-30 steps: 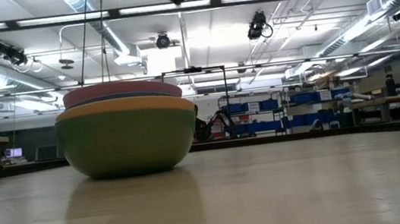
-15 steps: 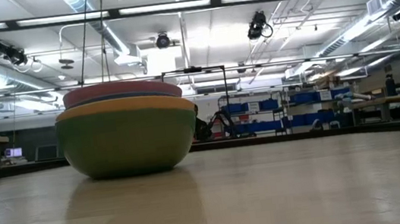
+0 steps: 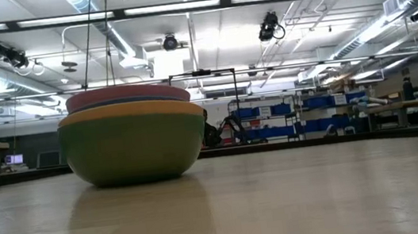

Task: Nest bowls inside each other
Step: Return to Home Position

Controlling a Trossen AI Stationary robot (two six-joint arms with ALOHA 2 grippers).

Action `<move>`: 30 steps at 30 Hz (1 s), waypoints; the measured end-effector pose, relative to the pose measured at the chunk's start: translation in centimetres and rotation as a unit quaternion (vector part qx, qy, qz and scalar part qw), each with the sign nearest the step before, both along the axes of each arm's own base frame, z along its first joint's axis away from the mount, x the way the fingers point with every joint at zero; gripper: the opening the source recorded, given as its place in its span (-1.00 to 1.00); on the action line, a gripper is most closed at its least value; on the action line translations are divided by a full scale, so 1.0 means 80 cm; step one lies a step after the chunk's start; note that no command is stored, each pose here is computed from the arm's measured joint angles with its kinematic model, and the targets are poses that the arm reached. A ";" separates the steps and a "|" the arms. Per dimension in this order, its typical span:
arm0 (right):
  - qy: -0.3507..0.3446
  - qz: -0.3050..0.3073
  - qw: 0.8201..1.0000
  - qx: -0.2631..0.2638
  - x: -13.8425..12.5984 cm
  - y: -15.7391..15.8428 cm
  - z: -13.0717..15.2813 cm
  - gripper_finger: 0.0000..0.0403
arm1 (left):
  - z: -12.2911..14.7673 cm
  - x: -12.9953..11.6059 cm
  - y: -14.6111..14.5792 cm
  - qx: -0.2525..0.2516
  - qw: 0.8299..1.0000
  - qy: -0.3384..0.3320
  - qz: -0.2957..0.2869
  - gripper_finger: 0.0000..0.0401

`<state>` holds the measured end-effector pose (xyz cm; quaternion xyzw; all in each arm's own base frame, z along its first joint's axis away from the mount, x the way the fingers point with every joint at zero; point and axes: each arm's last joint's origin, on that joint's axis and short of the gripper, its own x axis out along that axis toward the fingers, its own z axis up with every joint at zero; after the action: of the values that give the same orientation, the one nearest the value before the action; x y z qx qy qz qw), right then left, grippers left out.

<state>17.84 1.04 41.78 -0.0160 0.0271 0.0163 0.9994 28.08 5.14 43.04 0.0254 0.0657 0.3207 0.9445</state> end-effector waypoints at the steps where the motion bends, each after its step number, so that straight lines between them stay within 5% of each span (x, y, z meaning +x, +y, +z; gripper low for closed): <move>1: 0.000 -0.008 1.000 0.006 -0.005 -0.002 -0.008 -0.36 | 0.002 0.001 -0.001 0.001 1.000 -0.006 -0.012 0.01; 14: -0.052 -0.024 0.998 0.039 -0.070 -0.011 -0.073 -0.36 | 0.024 -0.009 0.008 0.015 0.996 -0.076 -0.037 0.01; 22: -0.047 -0.031 0.996 0.072 -0.080 -0.013 -0.105 -0.36 | 0.021 -0.083 -0.008 0.016 0.990 -0.131 -0.047 0.01; 30: -0.052 -0.020 0.996 0.071 -0.074 -0.012 -0.110 -0.36 | -0.044 -0.166 -0.036 -0.020 0.980 -0.180 -0.086 0.01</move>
<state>11.91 0.07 32.96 0.0544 -0.0253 -0.0028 0.9982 14.77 2.30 39.52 -0.0464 -0.1012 0.2366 0.9652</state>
